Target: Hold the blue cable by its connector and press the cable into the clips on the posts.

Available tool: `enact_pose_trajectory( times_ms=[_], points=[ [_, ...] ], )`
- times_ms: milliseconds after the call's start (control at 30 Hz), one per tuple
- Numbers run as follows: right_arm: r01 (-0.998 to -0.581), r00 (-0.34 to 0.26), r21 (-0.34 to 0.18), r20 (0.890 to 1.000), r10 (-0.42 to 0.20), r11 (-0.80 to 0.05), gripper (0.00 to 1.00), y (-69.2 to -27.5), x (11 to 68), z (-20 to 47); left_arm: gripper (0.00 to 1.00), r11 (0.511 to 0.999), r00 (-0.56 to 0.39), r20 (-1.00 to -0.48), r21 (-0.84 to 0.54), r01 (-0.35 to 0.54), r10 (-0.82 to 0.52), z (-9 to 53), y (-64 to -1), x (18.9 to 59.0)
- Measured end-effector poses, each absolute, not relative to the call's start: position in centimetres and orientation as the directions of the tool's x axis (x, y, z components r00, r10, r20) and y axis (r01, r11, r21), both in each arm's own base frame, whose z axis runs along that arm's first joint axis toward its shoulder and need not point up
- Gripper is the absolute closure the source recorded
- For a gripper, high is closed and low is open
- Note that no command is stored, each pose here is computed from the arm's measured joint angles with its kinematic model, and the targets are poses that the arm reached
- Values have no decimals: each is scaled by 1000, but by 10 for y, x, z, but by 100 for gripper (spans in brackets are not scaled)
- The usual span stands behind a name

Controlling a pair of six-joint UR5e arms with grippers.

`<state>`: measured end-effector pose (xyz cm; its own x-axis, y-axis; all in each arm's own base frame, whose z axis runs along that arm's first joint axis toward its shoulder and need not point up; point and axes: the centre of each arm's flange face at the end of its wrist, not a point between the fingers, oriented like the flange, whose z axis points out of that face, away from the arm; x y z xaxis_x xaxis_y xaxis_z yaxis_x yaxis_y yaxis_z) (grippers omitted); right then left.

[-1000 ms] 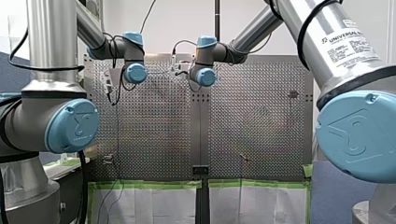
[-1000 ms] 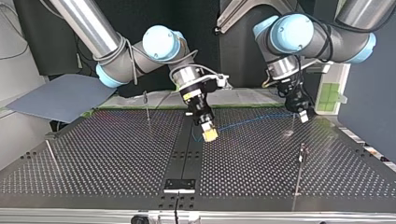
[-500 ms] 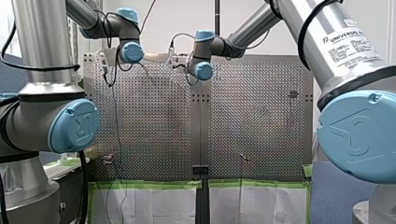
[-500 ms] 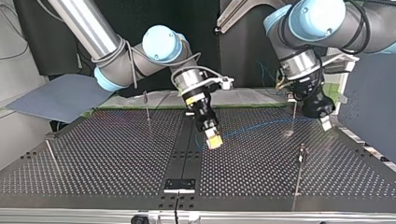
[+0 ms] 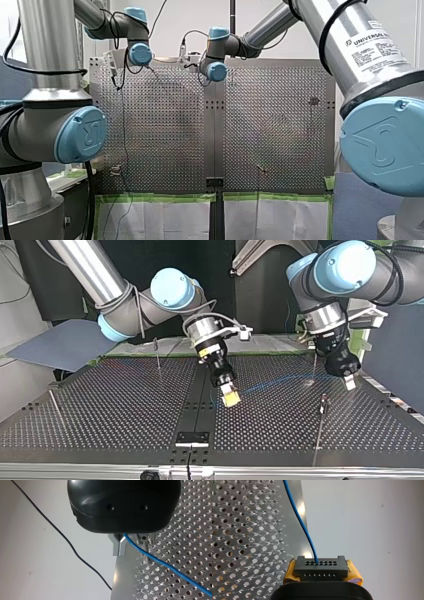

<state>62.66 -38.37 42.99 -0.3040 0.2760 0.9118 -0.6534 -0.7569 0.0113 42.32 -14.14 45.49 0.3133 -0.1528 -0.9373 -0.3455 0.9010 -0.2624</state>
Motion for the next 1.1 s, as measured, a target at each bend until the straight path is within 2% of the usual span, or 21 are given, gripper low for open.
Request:
enact_pose_trajectory(
  times_ms=[500,1100],
  points=[
    [-657,-310,7,909,278,-754,100,-388,626,433,100,901,288,-943,-266,-343,-168,436,-127,465],
    [-661,-313,7,906,284,-751,100,-392,624,437,100,914,318,-931,-279,-293,-182,448,-107,492]
  ],
)
